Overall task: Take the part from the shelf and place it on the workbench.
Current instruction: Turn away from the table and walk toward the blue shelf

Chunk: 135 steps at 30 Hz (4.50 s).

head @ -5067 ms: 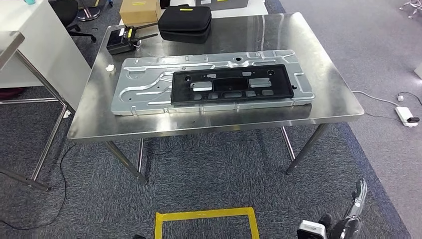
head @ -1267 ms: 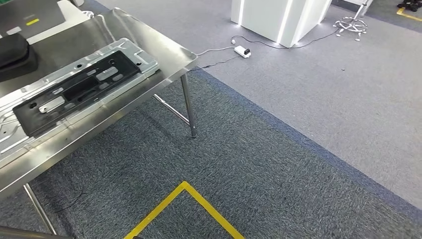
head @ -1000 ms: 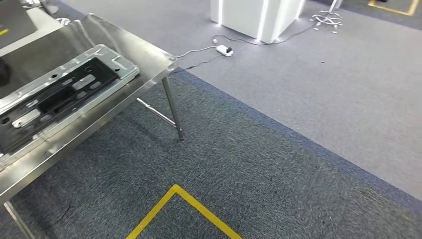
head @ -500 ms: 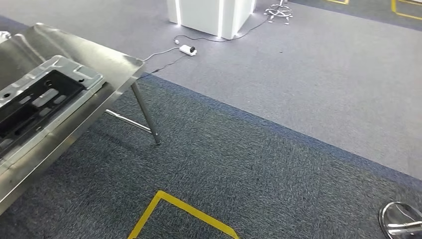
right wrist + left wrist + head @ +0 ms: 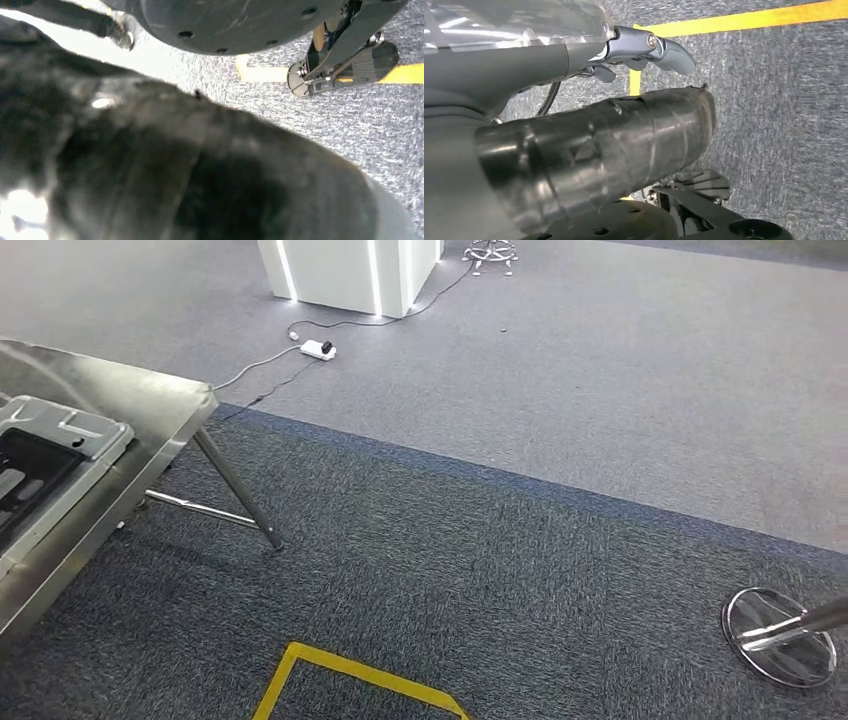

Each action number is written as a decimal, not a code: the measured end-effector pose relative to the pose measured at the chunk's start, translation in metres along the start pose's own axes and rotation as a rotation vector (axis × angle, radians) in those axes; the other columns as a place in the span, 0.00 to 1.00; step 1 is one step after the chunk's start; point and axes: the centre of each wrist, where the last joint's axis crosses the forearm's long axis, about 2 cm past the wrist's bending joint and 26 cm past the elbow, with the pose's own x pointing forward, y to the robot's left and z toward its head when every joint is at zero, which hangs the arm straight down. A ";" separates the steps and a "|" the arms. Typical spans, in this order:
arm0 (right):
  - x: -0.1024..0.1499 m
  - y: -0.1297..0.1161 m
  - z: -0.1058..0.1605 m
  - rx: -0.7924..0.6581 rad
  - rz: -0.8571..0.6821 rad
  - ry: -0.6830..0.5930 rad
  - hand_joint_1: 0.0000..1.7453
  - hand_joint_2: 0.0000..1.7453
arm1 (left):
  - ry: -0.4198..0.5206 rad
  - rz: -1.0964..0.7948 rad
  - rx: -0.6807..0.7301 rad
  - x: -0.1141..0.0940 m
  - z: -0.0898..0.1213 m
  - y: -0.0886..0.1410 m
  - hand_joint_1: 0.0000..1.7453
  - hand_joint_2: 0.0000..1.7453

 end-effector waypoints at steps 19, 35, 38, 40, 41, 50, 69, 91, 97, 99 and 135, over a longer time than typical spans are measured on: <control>0.002 -0.001 -0.001 0.005 0.015 0.015 0.00 0.00 | -0.002 0.002 0.000 0.001 0.000 0.001 0.00 0.00; 0.004 -0.002 -0.002 0.013 0.029 0.027 0.00 0.00 | 0.003 0.010 0.005 -0.001 0.000 0.001 0.00 0.00; 0.002 -0.002 -0.002 0.014 0.030 0.031 0.00 0.00 | -0.001 0.012 0.006 0.001 -0.001 0.001 0.00 0.00; 0.001 -0.002 -0.002 0.017 0.031 0.033 0.00 0.00 | -0.003 0.013 0.007 0.001 -0.001 0.001 0.00 0.00; 0.002 -0.002 -0.002 0.018 0.030 0.032 0.00 0.00 | -0.003 0.014 0.007 0.000 0.000 0.001 0.00 0.00; 0.003 -0.003 -0.003 0.021 0.038 0.035 0.00 0.00 | -0.002 0.017 0.009 0.000 0.000 0.001 0.00 0.00; 0.002 -0.003 -0.003 0.031 0.055 0.034 0.00 0.00 | -0.016 0.022 0.004 0.001 -0.001 0.001 0.00 0.00; 0.005 -0.001 -0.003 0.064 0.091 0.028 0.00 0.00 | -0.023 0.023 -0.002 0.002 0.000 -0.001 0.00 0.00; 0.006 -0.001 -0.003 0.067 0.096 0.026 0.00 0.00 | -0.023 0.022 -0.002 0.001 0.000 -0.001 0.00 0.00; 0.005 -0.001 -0.003 0.067 0.097 0.028 0.00 0.00 | -0.025 0.023 -0.002 0.002 -0.001 -0.001 0.00 0.00; 0.008 -0.002 -0.004 0.063 0.097 0.012 0.00 0.00 | -0.020 0.026 -0.001 0.002 0.000 -0.003 0.00 0.00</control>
